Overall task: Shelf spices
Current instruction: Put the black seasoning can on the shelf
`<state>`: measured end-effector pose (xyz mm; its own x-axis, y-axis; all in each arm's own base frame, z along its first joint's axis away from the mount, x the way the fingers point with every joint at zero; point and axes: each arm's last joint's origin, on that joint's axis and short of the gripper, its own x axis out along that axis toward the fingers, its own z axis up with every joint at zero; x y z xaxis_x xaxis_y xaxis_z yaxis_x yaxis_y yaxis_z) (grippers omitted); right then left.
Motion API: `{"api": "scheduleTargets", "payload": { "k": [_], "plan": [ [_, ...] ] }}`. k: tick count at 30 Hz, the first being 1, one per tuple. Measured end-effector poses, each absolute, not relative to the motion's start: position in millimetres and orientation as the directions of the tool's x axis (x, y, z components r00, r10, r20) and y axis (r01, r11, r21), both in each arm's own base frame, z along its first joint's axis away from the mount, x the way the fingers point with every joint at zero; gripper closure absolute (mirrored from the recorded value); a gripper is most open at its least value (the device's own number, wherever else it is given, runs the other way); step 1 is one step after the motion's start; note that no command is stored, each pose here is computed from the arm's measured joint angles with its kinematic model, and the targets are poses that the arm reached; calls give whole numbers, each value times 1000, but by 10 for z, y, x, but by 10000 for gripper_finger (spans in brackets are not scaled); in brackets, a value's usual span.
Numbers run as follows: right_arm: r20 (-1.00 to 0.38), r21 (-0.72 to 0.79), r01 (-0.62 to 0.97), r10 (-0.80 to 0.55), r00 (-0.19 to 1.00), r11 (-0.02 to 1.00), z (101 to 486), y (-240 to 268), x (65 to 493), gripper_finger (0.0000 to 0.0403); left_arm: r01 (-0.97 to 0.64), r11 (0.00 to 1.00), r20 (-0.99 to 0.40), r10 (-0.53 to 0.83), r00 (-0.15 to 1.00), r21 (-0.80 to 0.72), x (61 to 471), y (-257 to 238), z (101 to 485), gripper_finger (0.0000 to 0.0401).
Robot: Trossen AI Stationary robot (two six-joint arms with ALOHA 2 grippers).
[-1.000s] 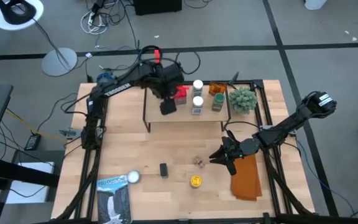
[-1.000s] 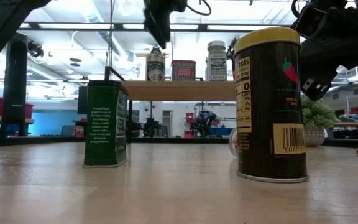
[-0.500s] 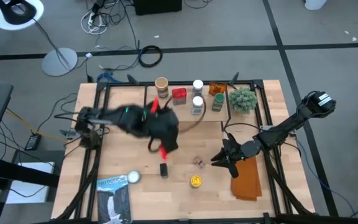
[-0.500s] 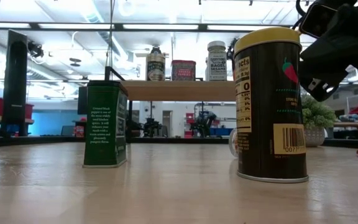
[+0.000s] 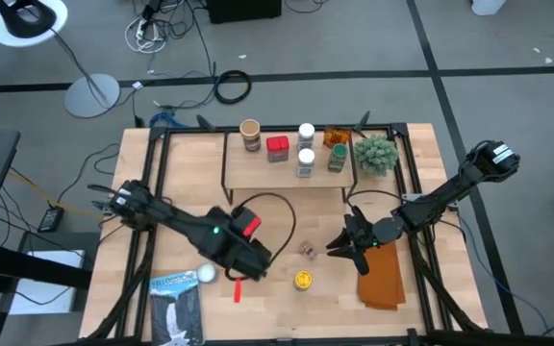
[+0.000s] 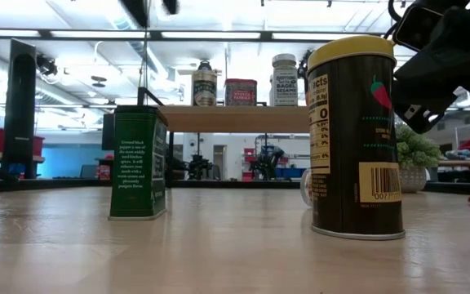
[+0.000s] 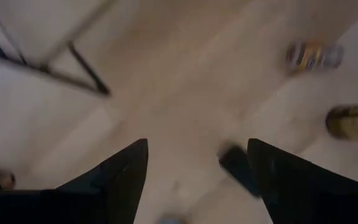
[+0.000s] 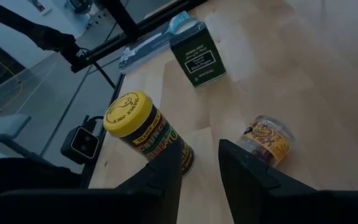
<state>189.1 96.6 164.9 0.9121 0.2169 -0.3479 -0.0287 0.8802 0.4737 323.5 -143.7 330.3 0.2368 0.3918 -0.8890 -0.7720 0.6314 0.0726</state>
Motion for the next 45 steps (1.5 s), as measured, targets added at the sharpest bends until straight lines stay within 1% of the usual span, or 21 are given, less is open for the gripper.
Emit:
{"api": "scheduleTargets", "payload": {
  "k": [4, 8, 11, 14, 17, 19, 22, 26, 28, 31, 38, 45],
  "plan": [
    [-356, 493, -38, 242, 903, 869, 1642, 987, 1878, 296, -827, 560, -914, 363, 181, 59, 3211, -1479, 3144, 121],
    [-357, 523, -40, 262, 897, 851, 1642, 1027, 1856, 296, -898, 439, -936, 313, 160, -6, 3220, -1512, 3045, 121],
    [-357, 545, -48, 283, 890, 837, 1641, 1069, 1832, 296, -925, 368, -936, 282, 212, -98, 3296, -1518, 2996, 121],
    [-357, 569, -56, 307, 882, 820, 1642, 1119, 1803, 296, -918, 342, -929, 232, 287, -198, 3411, -1519, 2945, 121],
    [-357, 586, -70, 335, 872, 808, 1642, 1174, 1767, 296, -915, 316, -933, 173, 315, -250, 3484, -1504, 2891, 121],
    [-356, 600, -76, 351, 866, 796, 1642, 1208, 1744, 296, -929, 282, -947, 144, 286, -238, 3493, -1484, 2834, 121],
    [-354, 604, -96, 374, 857, 791, 1645, 1256, 1711, 296, -953, 229, -960, 147, 237, -201, 3484, -1457, 2753, 121],
    [-350, 602, -93, 367, 862, 793, 1646, 1291, 1682, 296, -969, 141, -967, 132, 219, -200, 3485, -1461, 2648, 121],
    [-349, 601, -92, 364, 864, 794, 1647, 1294, 1680, 296, -978, 111, -976, 105, 191, -179, 3469, -1465, 2580, 121],
    [-348, 601, -90, 361, 865, 794, 1648, 1293, 1682, 296, -982, 62, -980, 76, 183, -178, 3468, -1476, 2487, 121],
    [-347, 594, -92, 359, 866, 799, 1648, 1290, 1684, 296, -959, 47, -959, 33, 281, -280, 3552, -1511, 2341, 121],
    [-346, 595, -93, 359, 867, 799, 1649, 1290, 1684, 296, -964, 29, -964, 31, 264, -264, 3527, -1501, 2303, 121]
  ]
}}
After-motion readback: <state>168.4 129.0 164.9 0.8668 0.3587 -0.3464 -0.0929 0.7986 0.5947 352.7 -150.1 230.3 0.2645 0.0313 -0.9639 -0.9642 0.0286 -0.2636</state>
